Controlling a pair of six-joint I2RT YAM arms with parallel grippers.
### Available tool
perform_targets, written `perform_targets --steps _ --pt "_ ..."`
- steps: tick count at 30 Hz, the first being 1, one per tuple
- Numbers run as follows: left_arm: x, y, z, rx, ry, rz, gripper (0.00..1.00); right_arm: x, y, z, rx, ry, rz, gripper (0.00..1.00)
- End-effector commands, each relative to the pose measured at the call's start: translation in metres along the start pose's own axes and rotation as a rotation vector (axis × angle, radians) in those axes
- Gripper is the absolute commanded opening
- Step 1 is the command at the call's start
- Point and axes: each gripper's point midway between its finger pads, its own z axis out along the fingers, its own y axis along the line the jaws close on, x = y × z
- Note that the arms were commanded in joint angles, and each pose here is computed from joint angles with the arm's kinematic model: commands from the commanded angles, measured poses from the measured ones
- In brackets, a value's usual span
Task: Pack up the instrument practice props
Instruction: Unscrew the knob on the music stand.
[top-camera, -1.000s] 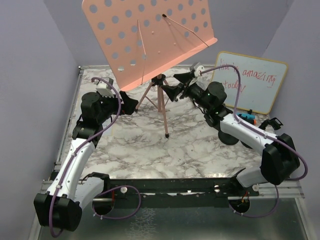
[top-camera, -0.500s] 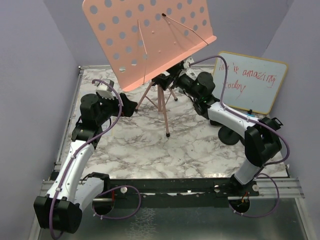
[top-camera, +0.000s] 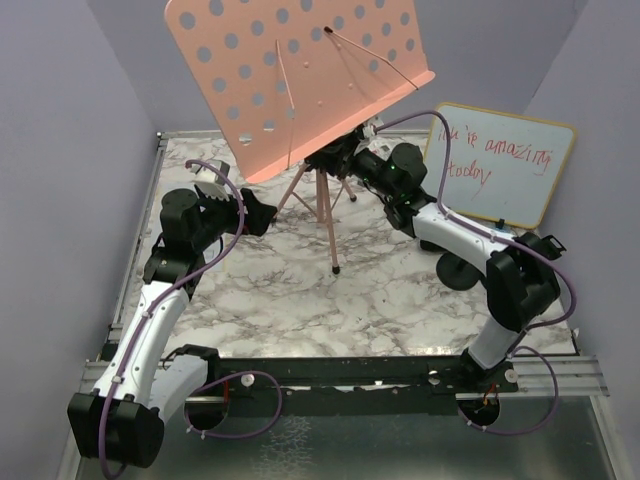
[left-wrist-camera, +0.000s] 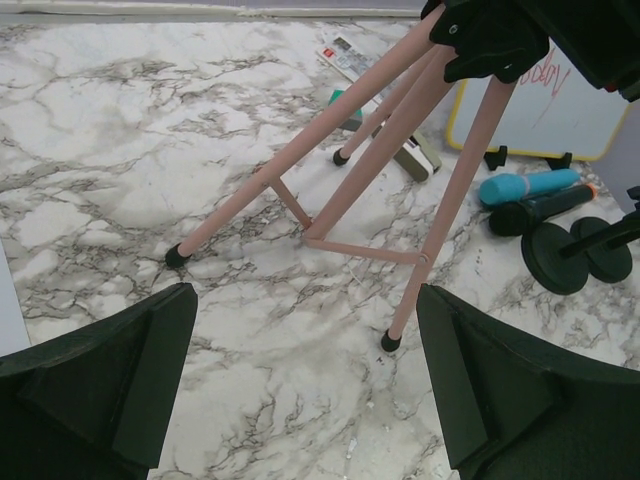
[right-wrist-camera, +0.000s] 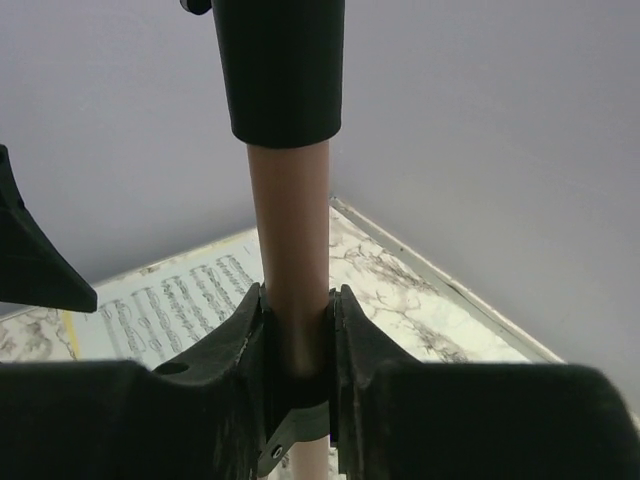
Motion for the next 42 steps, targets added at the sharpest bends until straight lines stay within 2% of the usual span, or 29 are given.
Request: perform_targets --steps 1,4,10,19,26,30,34,42 --pt "-0.016 -0.014 -0.001 0.072 -0.066 0.000 0.99 -0.034 -0.008 -0.016 0.108 -0.040 -0.060 0.01" --pt "-0.031 -0.027 0.001 0.131 -0.120 -0.051 0.99 -0.039 -0.015 -0.027 0.212 -0.017 -0.127 0.00" --pt "-0.042 -0.049 0.009 0.228 -0.206 -0.125 0.99 -0.049 -0.032 -0.055 0.418 -0.014 -0.144 0.00" --pt "-0.032 -0.085 0.032 0.340 -0.268 -0.124 0.99 -0.042 -0.031 -0.074 0.538 -0.020 -0.150 0.00" --pt "-0.032 -0.086 0.037 0.384 -0.395 -0.005 0.94 -0.029 -0.021 -0.073 0.495 0.011 -0.127 0.00" --pt "-0.031 -0.096 0.031 0.449 -0.499 0.112 0.91 -0.022 -0.016 -0.070 0.461 0.030 -0.123 0.00" --pt "-0.028 -0.108 0.041 0.499 -0.498 0.226 0.88 -0.022 -0.012 -0.069 0.439 0.034 -0.120 0.00" --pt "-0.035 -0.112 0.063 0.496 -0.513 0.341 0.79 -0.018 -0.007 -0.070 0.411 0.043 -0.109 0.00"
